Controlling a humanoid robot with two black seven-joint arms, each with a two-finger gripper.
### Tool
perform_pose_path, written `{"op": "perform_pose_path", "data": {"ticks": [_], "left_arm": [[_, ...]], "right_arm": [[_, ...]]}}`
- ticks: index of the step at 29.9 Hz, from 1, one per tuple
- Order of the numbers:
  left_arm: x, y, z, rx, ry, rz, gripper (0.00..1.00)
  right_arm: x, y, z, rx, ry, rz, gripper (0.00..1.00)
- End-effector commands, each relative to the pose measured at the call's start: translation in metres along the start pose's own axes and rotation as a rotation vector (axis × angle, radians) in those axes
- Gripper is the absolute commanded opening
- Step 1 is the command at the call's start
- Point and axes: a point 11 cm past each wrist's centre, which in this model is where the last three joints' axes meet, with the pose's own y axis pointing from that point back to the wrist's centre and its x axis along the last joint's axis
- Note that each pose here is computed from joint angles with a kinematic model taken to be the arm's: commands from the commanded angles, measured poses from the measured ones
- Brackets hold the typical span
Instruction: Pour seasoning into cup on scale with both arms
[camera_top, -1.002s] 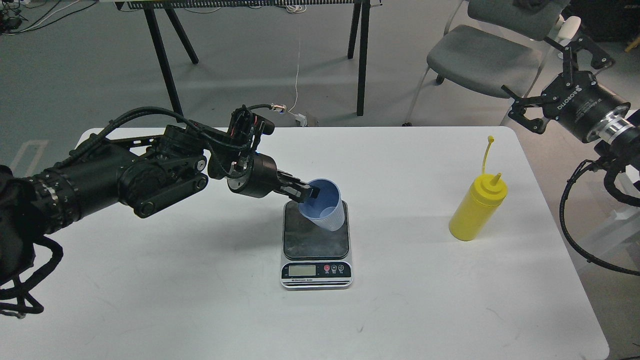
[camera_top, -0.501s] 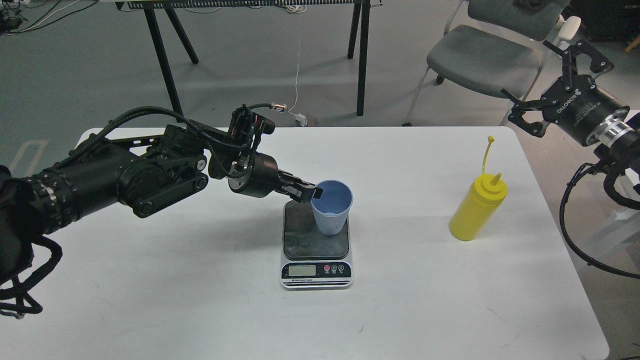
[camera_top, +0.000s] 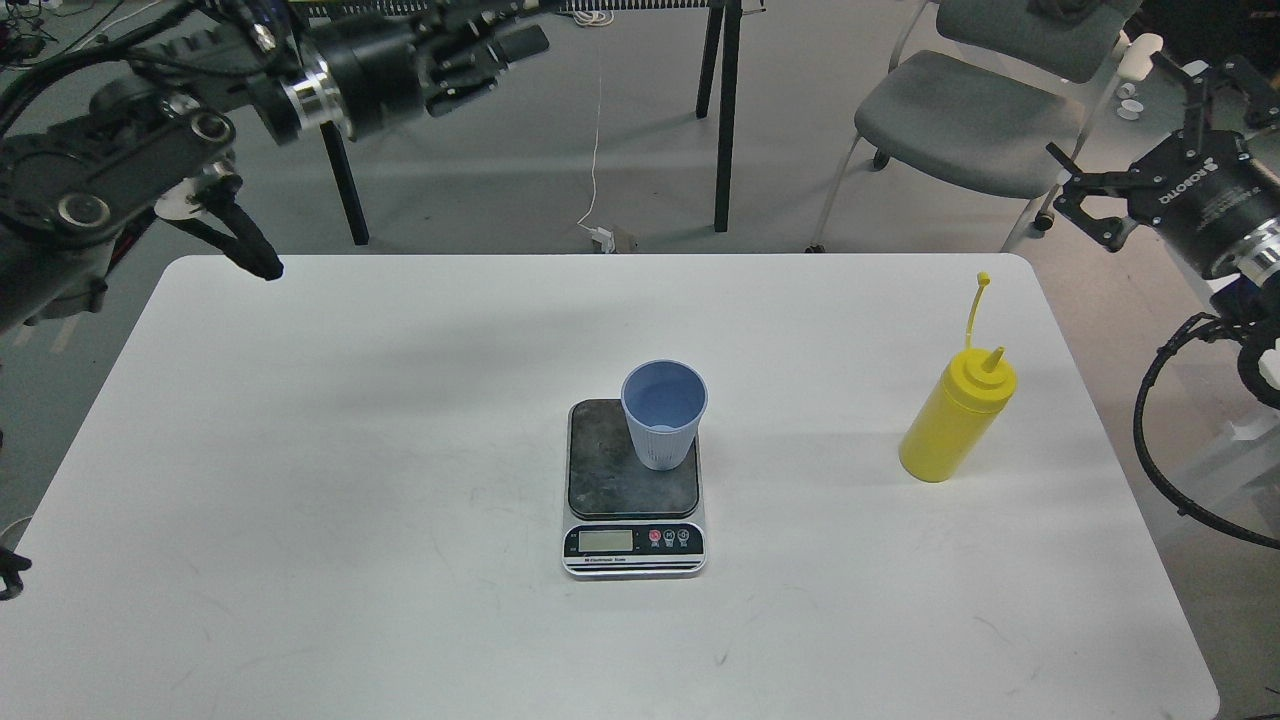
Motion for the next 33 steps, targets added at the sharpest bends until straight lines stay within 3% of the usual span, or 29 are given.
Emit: {"op": "perform_pose_path", "data": {"ticks": [1, 6, 13, 17, 26, 33], "left_arm": [[0.046, 0.031, -0.012, -0.090, 0.241, 0.261, 0.77], [0.074, 0.064, -0.038, -0.098, 0.345, 0.442, 0.77], [0.076, 0.095, -0.075, -0.055, 0.400, 0.539, 0.78], [0.072, 0.112, -0.093, -0.017, 0.414, 0.560, 0.80], [0.071, 0.116, -0.096, -0.013, 0.419, 0.569, 0.80], [0.071, 0.117, -0.097, -0.010, 0.420, 0.570, 0.80]], "right_arm": [[0.011, 0.030, -0.028, 0.073, -0.099, 0.035, 1.00], [0.049, 0.090, -0.035, 0.128, -0.246, 0.172, 1.00], [0.101, 0.183, 0.034, 0.063, -0.432, 0.418, 1.00], [0.110, 0.222, 0.087, -0.013, -0.521, 0.503, 1.00], [0.086, 0.226, 0.171, -0.135, -0.664, 0.452, 1.00], [0.075, 0.204, 0.187, -0.152, -0.647, 0.378, 1.00]]}}
